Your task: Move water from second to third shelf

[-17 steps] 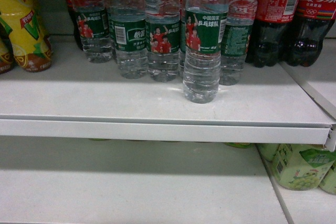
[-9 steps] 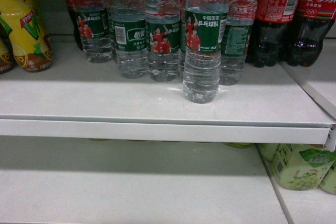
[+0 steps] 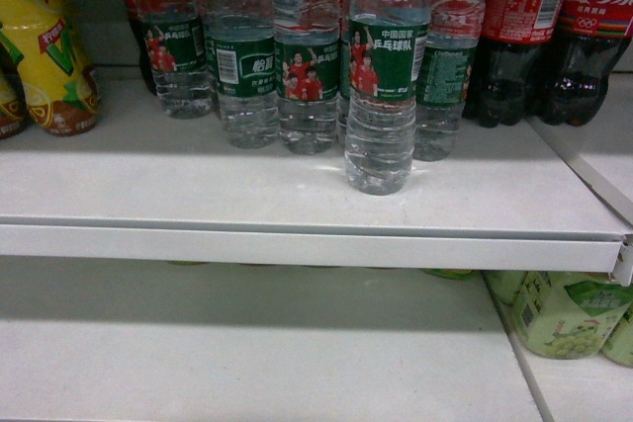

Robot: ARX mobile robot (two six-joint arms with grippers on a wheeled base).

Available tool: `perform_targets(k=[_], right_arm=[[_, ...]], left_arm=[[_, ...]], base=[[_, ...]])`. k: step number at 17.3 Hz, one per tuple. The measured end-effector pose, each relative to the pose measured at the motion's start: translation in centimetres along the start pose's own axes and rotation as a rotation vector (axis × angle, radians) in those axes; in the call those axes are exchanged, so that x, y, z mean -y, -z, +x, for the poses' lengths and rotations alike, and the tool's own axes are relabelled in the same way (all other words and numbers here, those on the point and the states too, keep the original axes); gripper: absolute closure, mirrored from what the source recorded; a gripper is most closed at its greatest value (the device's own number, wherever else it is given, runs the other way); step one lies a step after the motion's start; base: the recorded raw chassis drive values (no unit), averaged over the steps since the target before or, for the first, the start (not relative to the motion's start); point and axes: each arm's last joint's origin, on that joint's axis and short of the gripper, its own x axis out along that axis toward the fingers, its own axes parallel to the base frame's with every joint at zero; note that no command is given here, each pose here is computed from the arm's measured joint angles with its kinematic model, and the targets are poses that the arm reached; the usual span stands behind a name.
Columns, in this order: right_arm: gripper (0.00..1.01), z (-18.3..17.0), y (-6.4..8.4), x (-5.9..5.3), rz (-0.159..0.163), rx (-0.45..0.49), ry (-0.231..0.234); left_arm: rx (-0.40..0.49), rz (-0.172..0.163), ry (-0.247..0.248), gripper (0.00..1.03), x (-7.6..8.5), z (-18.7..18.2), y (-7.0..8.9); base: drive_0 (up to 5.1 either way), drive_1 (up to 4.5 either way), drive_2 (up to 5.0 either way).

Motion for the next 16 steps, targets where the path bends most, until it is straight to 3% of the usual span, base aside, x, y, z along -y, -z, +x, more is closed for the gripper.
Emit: perform_targets(k=[1,2,6,8,9,11,12,16], right_arm=[[0.03,0.5,0.0,0.3,0.067,-0.082,-0.013],[0.03,0.8,-0.7,0.6,0.100,-0.073,-0.018],[0.03,3.6,-7.0,2.8,0.094,0.068,-0.009],[0.03,5.9,-10.4,3.3,0.079,0.097,-0.044],[0.03,6.8,-11.4,3.0,0.075,0.095,-0.066],[0.03,7.8,-11.1,0.8,0.024,0.062,-0.161],[0.03,8.5,-10.6,-0.5,-0.003,0.038,-0.216],[0.03,11.6,-7.7,-5.4,-0.105,-0.049,-0.361]], left_arm=[[0.001,0.000,0.001,0.05,0.0,0.0,0.0],[0.000,0.000,0.000,0.05,0.0,0.0,0.0],[0.000,0.000,0.000,0.05,0.0,0.0,0.0],[0.001,0.000,0.000,0.05,0.0,0.0,0.0],[0.000,0.000,0.000,0.05,0.0,0.0,0.0],[0.000,0.000,0.000,0.05,0.0,0.0,0.0],[0.001,0.000,0.000,0.05,0.0,0.0,0.0],[0.001,0.000,0.000,0.05,0.0,0.0,0.0]], base=[[0.0,0.00,0.0],[0.0,0.00,0.0],[0.0,0.00,0.0],[0.0,0.00,0.0],[0.0,0.00,0.0],[0.0,0.00,0.0],[0.0,0.00,0.0],[0.0,0.00,0.0]])
